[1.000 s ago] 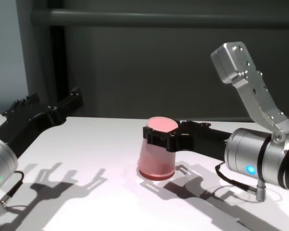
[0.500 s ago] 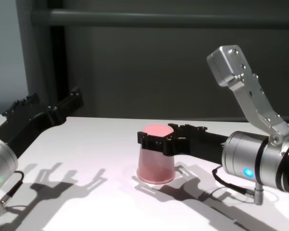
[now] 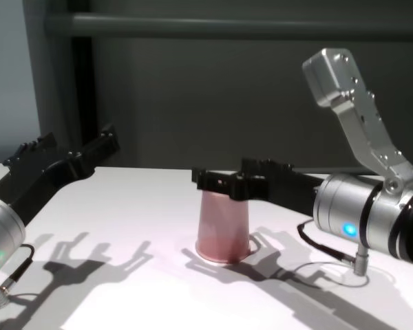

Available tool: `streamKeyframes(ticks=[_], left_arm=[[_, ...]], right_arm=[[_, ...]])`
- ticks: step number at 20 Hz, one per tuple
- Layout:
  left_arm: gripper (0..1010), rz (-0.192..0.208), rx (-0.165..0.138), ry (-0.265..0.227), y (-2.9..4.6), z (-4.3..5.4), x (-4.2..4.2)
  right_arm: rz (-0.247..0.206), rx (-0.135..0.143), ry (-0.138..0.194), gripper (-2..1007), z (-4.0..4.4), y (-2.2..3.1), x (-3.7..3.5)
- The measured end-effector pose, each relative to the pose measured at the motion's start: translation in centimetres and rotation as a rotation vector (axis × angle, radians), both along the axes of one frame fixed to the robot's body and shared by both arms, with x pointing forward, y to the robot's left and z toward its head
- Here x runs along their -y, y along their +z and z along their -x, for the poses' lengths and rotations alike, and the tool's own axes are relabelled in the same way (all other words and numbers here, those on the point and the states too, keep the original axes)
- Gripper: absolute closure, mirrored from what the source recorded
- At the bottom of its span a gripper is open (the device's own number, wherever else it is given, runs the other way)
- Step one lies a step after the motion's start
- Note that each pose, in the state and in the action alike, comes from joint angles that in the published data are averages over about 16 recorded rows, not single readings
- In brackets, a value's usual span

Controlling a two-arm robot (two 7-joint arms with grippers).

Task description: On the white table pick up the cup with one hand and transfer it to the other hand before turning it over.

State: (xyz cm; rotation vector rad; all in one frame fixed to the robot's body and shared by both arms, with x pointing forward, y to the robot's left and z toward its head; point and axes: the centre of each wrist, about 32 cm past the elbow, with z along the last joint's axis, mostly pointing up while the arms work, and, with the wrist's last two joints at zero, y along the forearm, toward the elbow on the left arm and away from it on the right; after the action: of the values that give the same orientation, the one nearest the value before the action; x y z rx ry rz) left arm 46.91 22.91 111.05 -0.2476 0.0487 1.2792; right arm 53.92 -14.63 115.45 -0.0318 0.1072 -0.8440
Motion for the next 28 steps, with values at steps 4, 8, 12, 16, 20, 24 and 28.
streamKeyframes(ticks=[4, 8, 12, 16, 20, 24, 28], left_arm=[[7, 0.0, 0.0, 0.0, 0.0, 0.0, 0.0], [7, 0.0, 0.0, 0.0, 0.0, 0.0, 0.0], [7, 0.0, 0.0, 0.0, 0.0, 0.0, 0.0], [7, 0.0, 0.0, 0.0, 0.0, 0.0, 0.0], [7, 0.0, 0.0, 0.0, 0.0, 0.0, 0.0], [7, 0.0, 0.0, 0.0, 0.0, 0.0, 0.0], [7, 0.0, 0.0, 0.0, 0.0, 0.0, 0.0]], right_arm=[[-0.02, 0.049, -0.025, 3, -0.18, 0.56, -0.02], [-0.033, 0.1, -0.071, 3, -0.23, 0.96, 0.27], [-0.028, 0.141, -0.129, 3, -0.03, 1.05, 0.95], [-0.008, 0.168, -0.199, 3, 0.46, 0.81, 2.09], [0.007, 0.179, -0.27, 3, 1.27, 0.44, 3.54], [0.022, 0.182, -0.328, 3, 2.23, 0.14, 4.94], [0.03, 0.181, -0.374, 3, 3.16, -0.12, 6.07]])
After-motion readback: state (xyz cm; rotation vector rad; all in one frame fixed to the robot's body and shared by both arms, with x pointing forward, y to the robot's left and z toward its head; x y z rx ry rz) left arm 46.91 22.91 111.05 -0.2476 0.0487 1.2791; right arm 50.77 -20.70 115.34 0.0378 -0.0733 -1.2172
